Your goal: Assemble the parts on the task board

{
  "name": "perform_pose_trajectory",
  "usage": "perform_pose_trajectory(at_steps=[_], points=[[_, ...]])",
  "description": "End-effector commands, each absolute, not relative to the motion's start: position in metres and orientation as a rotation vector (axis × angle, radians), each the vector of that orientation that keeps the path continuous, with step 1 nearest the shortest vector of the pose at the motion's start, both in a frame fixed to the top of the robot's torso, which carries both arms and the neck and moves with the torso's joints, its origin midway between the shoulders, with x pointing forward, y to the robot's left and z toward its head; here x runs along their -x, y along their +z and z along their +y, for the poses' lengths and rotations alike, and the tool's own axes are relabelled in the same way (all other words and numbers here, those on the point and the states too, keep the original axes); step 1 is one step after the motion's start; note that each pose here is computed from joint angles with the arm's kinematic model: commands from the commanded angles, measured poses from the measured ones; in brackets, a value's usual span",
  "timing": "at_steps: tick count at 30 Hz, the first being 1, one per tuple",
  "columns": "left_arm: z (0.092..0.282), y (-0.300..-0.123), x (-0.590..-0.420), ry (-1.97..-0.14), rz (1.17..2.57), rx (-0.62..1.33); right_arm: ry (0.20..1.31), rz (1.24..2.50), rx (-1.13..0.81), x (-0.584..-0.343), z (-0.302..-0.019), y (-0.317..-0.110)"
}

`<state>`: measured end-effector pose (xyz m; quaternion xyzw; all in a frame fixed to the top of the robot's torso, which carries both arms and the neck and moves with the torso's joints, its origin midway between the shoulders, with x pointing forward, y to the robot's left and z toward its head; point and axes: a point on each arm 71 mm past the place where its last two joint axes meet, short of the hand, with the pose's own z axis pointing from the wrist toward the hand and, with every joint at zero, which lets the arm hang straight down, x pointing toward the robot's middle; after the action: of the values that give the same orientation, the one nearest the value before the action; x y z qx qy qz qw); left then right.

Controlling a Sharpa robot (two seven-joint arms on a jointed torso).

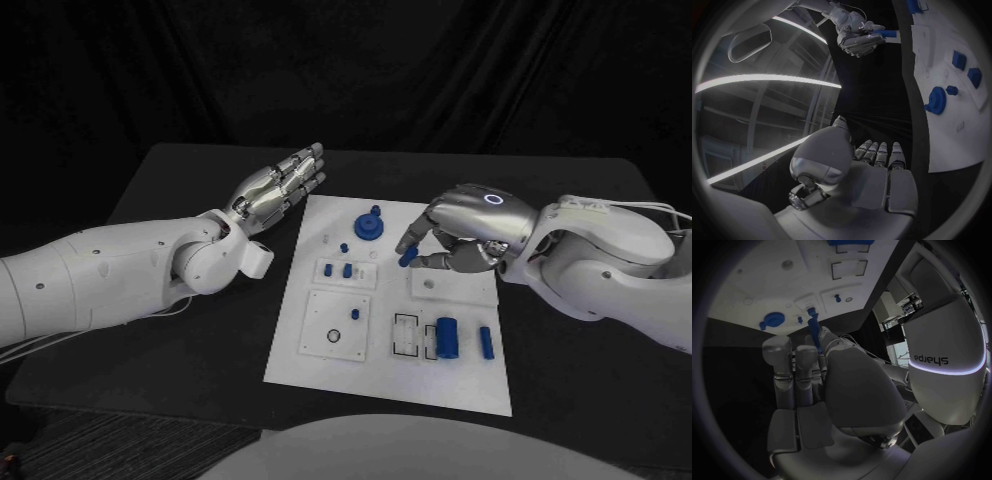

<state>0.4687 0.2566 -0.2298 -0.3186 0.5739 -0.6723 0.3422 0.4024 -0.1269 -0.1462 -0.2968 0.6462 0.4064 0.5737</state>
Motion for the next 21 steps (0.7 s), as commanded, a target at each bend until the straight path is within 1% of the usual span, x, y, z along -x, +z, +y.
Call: perform_pose_trajectory(at_steps=[1, 6, 12, 17, 21], points=[[0.255, -0.225, -0.468, -1.822, 1.403, 0.789, 1.005, 1.543, 0.697, -0.397, -0.111, -0.156], [0.253, -0.226, -0.468, -1.813, 1.393, 0.786, 1.076, 1.56, 0.735, -0.39, -0.085, -0.18], [0.254, -0.226, -0.467, -1.805, 1.367, 0.778, 1.131, 1.56, 0.765, -0.385, -0.061, -0.206], [0.255, -0.226, -0.467, -1.805, 1.354, 0.773, 1.153, 1.55, 0.797, -0.38, -0.044, -0.222], [0.254, -0.226, -0.467, -1.81, 1.355, 0.773, 1.167, 1.544, 0.816, -0.376, -0.037, -0.228]])
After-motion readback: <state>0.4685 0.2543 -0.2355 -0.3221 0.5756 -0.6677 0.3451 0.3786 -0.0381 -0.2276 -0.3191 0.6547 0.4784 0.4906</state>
